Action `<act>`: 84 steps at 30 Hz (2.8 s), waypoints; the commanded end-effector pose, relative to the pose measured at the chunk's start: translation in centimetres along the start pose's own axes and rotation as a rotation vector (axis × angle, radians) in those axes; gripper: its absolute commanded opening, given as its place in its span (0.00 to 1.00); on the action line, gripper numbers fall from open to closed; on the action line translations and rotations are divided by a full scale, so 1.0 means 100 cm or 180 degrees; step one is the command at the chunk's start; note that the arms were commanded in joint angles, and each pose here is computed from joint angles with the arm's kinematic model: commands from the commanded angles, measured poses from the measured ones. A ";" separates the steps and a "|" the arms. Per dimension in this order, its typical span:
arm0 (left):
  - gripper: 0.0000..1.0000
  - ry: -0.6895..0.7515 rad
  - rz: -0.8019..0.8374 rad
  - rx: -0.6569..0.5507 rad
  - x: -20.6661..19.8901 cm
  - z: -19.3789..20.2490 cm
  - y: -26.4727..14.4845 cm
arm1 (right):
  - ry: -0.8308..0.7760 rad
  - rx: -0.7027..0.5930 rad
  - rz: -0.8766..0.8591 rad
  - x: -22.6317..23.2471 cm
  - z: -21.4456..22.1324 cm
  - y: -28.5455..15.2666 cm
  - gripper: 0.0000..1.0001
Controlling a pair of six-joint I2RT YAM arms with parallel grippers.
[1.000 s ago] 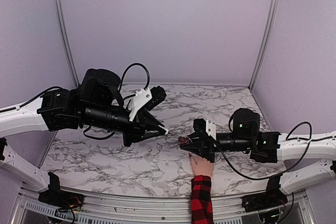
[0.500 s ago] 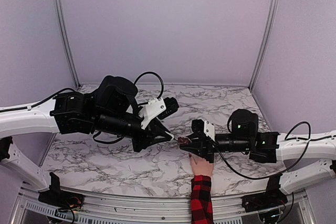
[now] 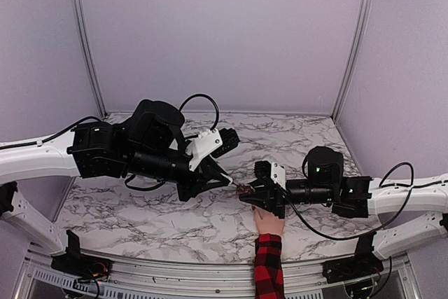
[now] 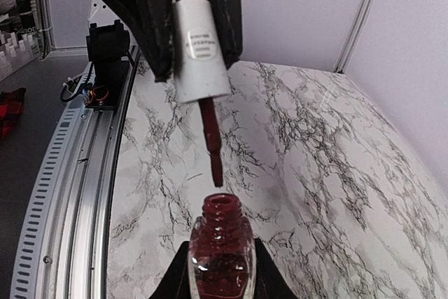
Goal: Paint the nails
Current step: Close the nail polish bottle cap on the nail polish bottle.
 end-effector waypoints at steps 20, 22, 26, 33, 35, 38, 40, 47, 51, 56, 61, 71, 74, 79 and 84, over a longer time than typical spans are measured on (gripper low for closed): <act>0.00 0.0066 0.0061 -0.0039 -0.001 -0.008 0.008 | -0.0088 -0.0133 -0.0117 0.006 -0.020 0.002 0.00; 0.00 0.0065 0.0063 -0.0034 -0.001 -0.008 0.009 | -0.0090 -0.0131 -0.0123 0.006 -0.020 0.002 0.00; 0.00 0.0069 0.0084 -0.0065 -0.002 -0.010 0.010 | -0.0083 -0.0107 -0.0113 0.006 -0.019 0.003 0.00; 0.00 0.0087 0.0171 -0.0046 -0.005 -0.008 0.015 | -0.0090 -0.0135 -0.0101 0.006 -0.022 0.002 0.00; 0.00 0.0087 0.0191 -0.0046 -0.006 -0.008 0.017 | -0.0091 -0.0142 -0.0105 0.006 -0.022 0.002 0.00; 0.00 0.0083 0.0200 -0.0029 -0.006 -0.007 0.020 | -0.0099 -0.0153 -0.0119 0.007 -0.023 0.001 0.00; 0.00 0.0079 0.0204 -0.0037 -0.006 -0.007 0.021 | -0.0102 -0.0156 -0.0137 0.007 -0.023 0.001 0.00; 0.00 0.0071 0.0235 -0.0039 -0.007 -0.006 0.027 | -0.0134 -0.0232 -0.0194 0.011 -0.027 -0.003 0.00; 0.00 0.0075 0.0233 -0.0025 -0.008 -0.005 0.027 | -0.0139 -0.0267 -0.0194 0.012 -0.028 -0.005 0.00; 0.00 0.0077 0.0211 -0.0013 -0.008 -0.002 0.024 | -0.0152 -0.0316 -0.0189 0.012 -0.030 -0.007 0.00; 0.00 0.0062 0.0180 0.0001 -0.007 0.001 0.022 | -0.0162 -0.0334 -0.0197 0.013 -0.031 -0.008 0.00; 0.00 0.0076 0.0251 -0.0042 -0.010 0.001 0.018 | -0.0152 -0.0373 -0.0132 0.011 -0.033 -0.010 0.00; 0.00 0.0078 0.0250 -0.0047 -0.010 0.001 0.016 | -0.0132 -0.0383 -0.0131 0.011 -0.033 -0.011 0.00; 0.00 0.0076 0.0234 -0.0047 -0.009 -0.001 0.017 | -0.0155 -0.0370 -0.0152 0.012 -0.033 -0.010 0.00; 0.00 0.0060 0.0275 -0.0017 -0.010 -0.001 0.026 | -0.0147 -0.0290 -0.0187 0.012 -0.031 -0.005 0.00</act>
Point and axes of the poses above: each gripper's point midway between its finger pads, its own y axis out along the fingers, its own x axis along the line the jaws close on, z = x × y, the point moved 6 cm from there along -y, back along the fingers, and after that the axes turned 15 degrees about y, right-handed, at the moved point
